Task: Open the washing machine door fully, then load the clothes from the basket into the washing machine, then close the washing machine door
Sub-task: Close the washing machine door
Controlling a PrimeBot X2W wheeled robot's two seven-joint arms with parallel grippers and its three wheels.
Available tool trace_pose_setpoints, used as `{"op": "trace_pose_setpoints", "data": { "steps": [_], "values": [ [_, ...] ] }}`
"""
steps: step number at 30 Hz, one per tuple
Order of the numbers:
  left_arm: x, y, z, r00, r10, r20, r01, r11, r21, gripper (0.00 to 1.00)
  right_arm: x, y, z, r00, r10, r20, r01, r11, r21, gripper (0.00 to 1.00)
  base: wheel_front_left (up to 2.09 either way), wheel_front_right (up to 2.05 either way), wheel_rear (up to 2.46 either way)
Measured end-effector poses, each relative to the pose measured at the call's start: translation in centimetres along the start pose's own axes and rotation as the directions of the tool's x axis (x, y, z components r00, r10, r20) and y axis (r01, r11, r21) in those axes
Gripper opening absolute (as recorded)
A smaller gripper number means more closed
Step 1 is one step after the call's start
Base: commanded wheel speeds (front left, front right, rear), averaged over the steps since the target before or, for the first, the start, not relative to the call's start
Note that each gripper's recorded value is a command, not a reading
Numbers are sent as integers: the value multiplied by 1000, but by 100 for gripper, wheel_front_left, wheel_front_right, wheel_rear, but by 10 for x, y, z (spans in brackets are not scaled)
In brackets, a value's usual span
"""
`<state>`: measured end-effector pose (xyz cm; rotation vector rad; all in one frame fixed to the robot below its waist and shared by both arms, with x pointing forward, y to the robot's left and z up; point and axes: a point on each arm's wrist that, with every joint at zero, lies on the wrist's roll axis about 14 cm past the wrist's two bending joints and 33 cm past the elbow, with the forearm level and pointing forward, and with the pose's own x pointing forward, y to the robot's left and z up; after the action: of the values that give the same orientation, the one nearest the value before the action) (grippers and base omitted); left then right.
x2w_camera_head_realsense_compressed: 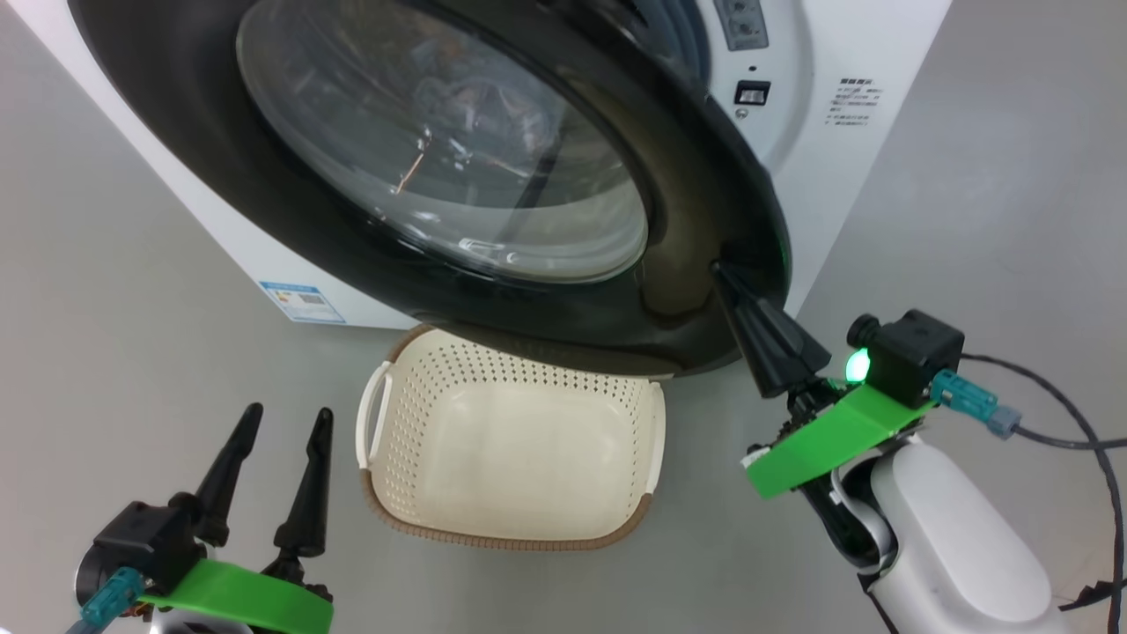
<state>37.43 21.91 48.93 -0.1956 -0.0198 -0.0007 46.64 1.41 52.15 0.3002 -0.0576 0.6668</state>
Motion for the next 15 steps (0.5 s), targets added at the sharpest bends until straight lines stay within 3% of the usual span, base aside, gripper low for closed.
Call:
{"op": "trace_pose_setpoints", "data": {
  "steps": [15],
  "values": [
    [16, 1, -4, 1000, 6, -5, -6, 1000, -4, 100, 31, -32, 4, 999, -44, 32, 45, 999, -14, 0, 0, 0, 0]
  ]
}}
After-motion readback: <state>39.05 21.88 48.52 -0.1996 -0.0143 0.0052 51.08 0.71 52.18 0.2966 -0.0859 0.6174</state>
